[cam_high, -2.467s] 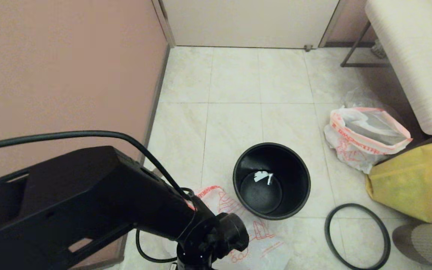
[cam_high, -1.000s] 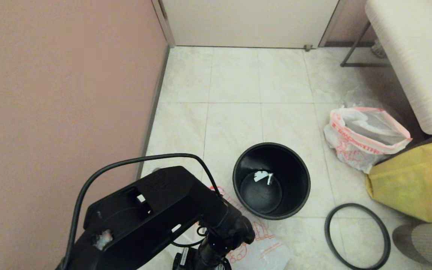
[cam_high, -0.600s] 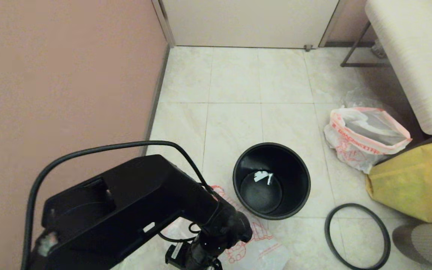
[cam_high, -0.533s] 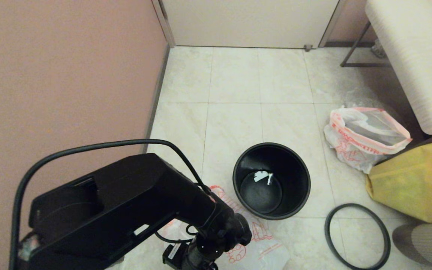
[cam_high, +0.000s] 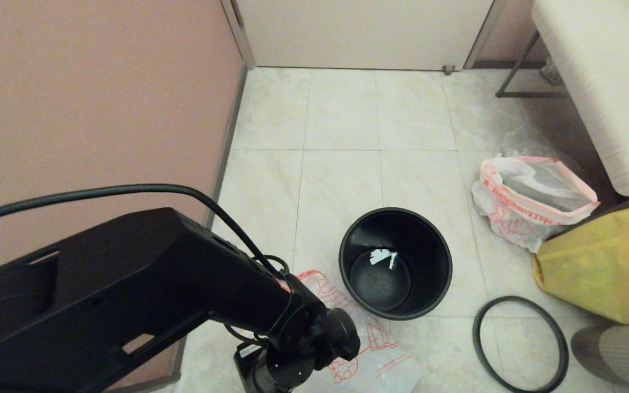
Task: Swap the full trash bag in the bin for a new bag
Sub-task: Put the new garbage bag on the trash can
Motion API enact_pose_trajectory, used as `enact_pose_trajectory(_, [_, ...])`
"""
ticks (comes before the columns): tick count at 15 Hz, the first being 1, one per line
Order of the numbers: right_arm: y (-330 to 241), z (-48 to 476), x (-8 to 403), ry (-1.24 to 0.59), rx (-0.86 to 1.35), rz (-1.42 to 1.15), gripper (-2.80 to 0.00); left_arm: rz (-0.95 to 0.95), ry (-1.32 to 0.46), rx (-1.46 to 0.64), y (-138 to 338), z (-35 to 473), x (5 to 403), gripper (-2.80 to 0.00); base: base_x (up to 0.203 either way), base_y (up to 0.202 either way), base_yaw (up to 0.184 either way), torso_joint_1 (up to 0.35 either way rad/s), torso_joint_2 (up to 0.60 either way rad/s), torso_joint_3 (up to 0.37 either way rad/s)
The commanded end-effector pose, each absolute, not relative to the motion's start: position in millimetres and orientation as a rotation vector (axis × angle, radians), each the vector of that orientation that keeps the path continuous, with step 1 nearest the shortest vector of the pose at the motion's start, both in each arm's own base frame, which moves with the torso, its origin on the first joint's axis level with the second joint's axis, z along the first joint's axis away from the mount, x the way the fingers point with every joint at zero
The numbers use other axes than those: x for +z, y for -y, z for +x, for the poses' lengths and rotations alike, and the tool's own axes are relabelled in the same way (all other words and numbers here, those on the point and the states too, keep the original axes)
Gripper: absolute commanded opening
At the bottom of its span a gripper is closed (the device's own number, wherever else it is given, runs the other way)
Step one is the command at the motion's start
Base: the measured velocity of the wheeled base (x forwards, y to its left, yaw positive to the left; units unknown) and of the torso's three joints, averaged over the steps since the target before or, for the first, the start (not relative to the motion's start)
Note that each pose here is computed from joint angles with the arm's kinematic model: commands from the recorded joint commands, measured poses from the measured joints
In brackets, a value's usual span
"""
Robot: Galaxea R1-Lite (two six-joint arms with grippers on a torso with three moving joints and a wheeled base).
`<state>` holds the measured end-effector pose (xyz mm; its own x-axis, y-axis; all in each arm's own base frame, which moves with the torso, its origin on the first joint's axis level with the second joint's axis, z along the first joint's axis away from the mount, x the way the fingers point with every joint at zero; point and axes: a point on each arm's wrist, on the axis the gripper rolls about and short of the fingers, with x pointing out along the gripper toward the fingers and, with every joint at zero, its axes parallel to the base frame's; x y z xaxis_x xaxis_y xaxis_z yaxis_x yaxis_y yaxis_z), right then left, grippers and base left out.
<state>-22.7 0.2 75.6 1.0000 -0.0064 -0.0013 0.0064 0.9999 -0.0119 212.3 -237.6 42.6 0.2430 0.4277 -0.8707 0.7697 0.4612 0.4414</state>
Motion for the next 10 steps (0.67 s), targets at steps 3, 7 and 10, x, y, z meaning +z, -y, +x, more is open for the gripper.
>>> enact_pose_trajectory(3, [0,-23,76,-0.001,-0.006,-0.012,-2.80,1.261,-1.372,-0.417,243,228,40,0.00,0.000,0.000,0.000,0.000,0.00,0.000])
enact_pose_trajectory(7, [0,-23,76,0.000,-0.006,-0.012,-2.80,1.252,-1.353,-0.800,247,224,59,0.00,0.000,0.000,0.000,0.000,0.00,0.000])
enact_pose_trajectory(10, [0,-23,76,-0.001,-0.006,-0.012,-2.80,1.169,-1.384,-0.956,252,229,53,0.00,0.000,0.000,0.000,0.000,0.00,0.000])
